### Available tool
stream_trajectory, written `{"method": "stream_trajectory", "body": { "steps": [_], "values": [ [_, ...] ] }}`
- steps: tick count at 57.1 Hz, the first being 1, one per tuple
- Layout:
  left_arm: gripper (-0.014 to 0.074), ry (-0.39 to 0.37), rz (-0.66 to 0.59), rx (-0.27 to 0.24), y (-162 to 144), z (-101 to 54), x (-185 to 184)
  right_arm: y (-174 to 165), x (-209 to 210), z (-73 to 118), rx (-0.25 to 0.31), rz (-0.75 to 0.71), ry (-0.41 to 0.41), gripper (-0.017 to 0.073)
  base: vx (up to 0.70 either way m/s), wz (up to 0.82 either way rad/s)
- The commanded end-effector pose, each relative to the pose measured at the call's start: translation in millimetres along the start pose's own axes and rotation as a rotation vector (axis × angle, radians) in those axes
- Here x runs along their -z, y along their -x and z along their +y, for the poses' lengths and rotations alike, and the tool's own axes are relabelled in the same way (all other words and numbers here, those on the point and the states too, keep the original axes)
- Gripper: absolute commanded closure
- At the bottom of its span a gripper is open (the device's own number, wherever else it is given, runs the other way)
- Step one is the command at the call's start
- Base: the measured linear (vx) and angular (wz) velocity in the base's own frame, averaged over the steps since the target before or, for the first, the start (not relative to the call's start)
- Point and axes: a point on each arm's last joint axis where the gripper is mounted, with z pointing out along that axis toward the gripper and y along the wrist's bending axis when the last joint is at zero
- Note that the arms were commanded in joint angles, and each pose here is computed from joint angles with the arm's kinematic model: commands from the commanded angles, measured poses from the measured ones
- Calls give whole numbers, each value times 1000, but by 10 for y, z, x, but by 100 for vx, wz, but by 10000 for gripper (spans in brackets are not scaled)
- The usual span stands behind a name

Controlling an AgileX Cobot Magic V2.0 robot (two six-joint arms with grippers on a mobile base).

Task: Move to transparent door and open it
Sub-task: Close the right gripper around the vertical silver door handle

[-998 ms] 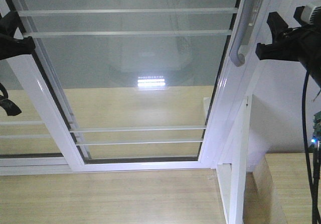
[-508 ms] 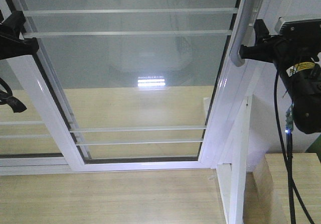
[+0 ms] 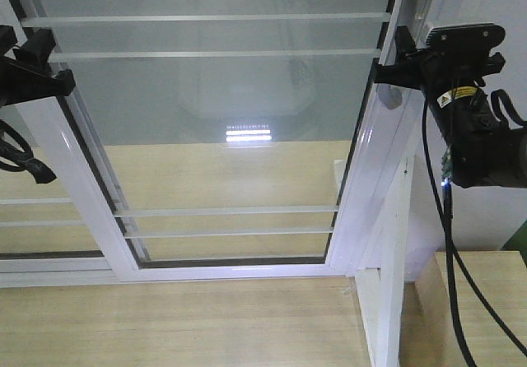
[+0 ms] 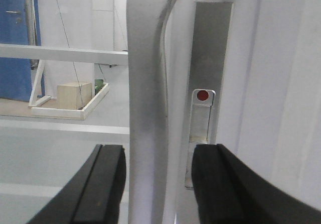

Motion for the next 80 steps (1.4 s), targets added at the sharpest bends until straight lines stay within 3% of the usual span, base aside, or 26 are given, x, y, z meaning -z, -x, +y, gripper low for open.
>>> {"method": "stream_trajectory", "body": {
  "steps": [1, 33, 58, 72, 80],
  "values": [
    [176, 12, -150, 4, 257, 16, 29, 329, -69, -8, 5, -167, 5, 175, 0, 0],
    [176, 12, -150, 4, 257, 16, 29, 264, -438, 31, 13, -185, 14, 175, 0, 0],
    [176, 12, -150, 4, 257, 16, 29, 243, -467, 56, 26, -181, 37, 179, 0, 0],
    [176, 12, -150, 4, 257, 16, 29, 243, -467, 60, 28, -182, 41, 297, 0, 0],
    [176, 12, -150, 4, 257, 16, 29, 245, -462, 121, 71, -187, 102, 361, 0, 0]
  ]
}}
